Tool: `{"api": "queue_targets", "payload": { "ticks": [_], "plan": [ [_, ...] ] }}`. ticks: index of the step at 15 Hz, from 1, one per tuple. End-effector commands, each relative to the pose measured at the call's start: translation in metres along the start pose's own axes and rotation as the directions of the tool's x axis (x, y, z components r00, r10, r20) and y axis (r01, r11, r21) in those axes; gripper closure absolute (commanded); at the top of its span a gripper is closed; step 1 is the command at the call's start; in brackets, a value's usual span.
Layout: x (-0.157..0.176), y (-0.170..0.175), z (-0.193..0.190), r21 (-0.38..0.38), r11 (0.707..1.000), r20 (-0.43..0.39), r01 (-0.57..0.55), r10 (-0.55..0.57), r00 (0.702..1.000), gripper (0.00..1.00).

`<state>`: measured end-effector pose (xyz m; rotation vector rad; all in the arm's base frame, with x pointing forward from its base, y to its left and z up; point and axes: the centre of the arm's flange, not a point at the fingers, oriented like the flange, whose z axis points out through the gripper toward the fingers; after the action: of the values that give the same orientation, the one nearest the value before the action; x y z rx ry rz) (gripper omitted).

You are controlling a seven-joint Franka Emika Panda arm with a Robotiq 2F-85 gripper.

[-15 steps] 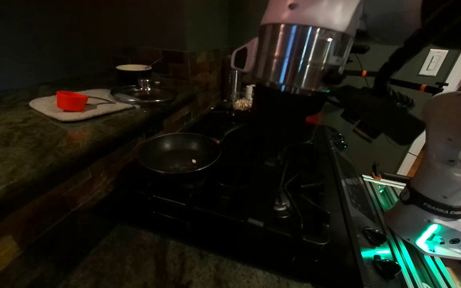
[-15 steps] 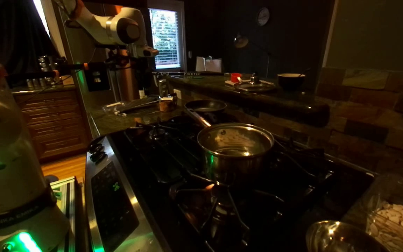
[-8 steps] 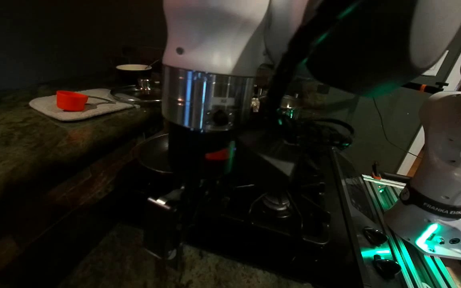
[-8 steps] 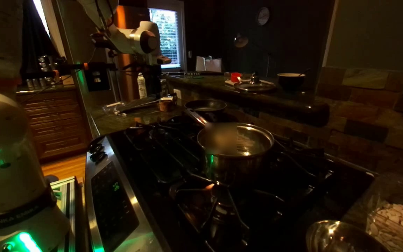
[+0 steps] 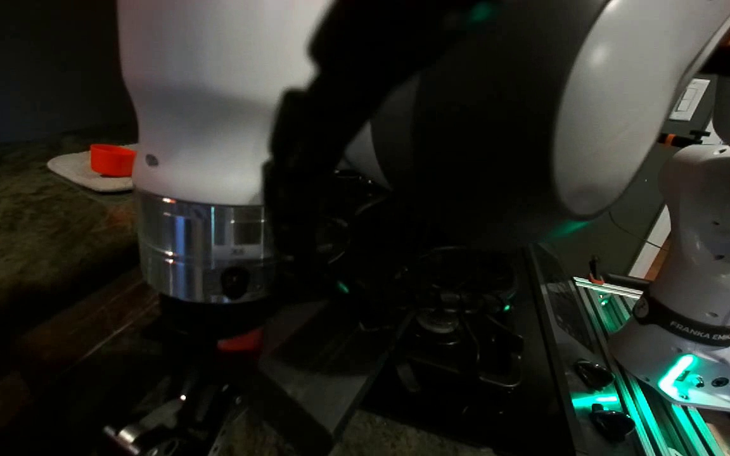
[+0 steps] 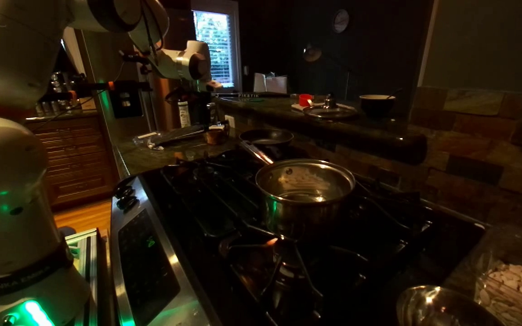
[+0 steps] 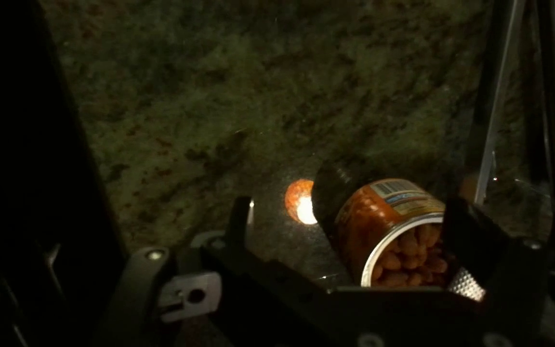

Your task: Pick up the canned beans and put some beans on the frying pan

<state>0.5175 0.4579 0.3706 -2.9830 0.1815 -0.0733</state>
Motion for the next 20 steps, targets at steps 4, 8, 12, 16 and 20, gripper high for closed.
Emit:
{"api": "queue_targets", "payload": {
  "ticks": [4,8,12,16,20],
  "plan": [
    [0.018,-0.025,0.023,0.008,0.999,-0.052,-0.039,0.039,0.998,0.13],
    [0.032,-0.022,0.024,0.018,0.997,-0.118,-0.078,0.079,0.990,0.31],
    [0.043,-0.013,0.029,0.009,0.994,-0.156,-0.110,0.110,0.982,0.38],
    [0.046,-0.007,0.040,-0.003,0.991,-0.145,-0.134,0.132,0.981,0.41],
    [0.045,-0.008,0.038,0.022,0.992,-0.128,-0.127,0.129,0.983,0.35]
  ]
}}
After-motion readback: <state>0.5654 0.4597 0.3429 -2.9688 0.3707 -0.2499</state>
